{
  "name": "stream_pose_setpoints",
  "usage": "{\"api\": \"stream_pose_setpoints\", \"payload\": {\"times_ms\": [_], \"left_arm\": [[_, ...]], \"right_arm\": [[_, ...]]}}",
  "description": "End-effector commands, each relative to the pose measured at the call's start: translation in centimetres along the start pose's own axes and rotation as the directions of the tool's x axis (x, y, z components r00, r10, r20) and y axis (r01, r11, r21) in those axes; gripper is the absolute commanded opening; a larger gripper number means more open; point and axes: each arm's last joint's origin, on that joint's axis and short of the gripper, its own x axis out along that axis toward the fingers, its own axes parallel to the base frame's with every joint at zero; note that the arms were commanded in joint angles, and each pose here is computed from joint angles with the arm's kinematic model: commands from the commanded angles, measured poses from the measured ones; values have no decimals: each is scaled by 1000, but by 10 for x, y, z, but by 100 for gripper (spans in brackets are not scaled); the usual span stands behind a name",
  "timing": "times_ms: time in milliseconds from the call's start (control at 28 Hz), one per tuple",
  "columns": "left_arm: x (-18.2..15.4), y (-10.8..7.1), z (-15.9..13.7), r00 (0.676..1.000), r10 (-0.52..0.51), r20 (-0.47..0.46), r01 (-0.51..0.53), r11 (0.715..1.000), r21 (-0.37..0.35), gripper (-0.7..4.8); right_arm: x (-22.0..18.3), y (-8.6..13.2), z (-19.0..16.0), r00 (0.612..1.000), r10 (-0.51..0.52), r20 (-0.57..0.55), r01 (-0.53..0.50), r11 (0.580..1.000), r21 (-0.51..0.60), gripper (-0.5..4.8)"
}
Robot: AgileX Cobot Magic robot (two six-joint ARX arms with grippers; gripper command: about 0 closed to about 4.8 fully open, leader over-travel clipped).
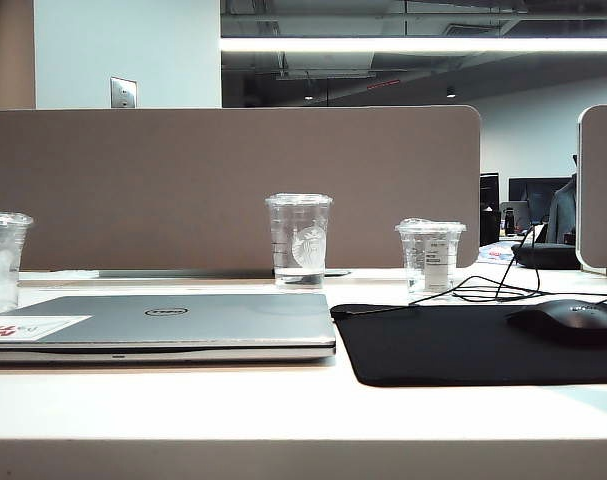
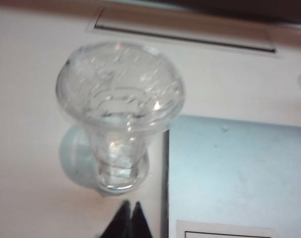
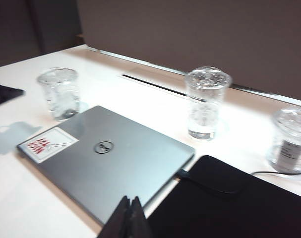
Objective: Pick up the coffee cup on the left and place it on the left side of the laptop.
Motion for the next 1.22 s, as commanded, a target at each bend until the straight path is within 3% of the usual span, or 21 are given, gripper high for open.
{"api": "stream_pose_setpoints", "payload": {"times_ms": [36, 214, 572, 894, 1215], "left_arm": [[-23, -8, 12, 998, -37, 54, 36, 999, 10, -6], [-47, -17, 19, 995, -44, 94, 42, 999, 27, -6], [-82, -27, 27, 974, -99, 204, 84, 993, 83, -6], [-95, -28, 16, 984, -112, 135, 99, 990, 103, -6], [-115, -27, -4, 952, -139, 272, 109, 987, 121, -6]], "right_arm": [[-1, -3, 5, 992, -121, 30, 122, 993, -7, -2], [-2, -5, 5, 980, -194, 30, 195, 981, -5, -2], [-2, -5, 4, 981, -195, 25, 195, 981, -5, -1], [-2, -5, 4, 981, -195, 22, 195, 981, -5, -1], [-2, -5, 4, 981, -195, 21, 195, 981, -5, -1]]}}
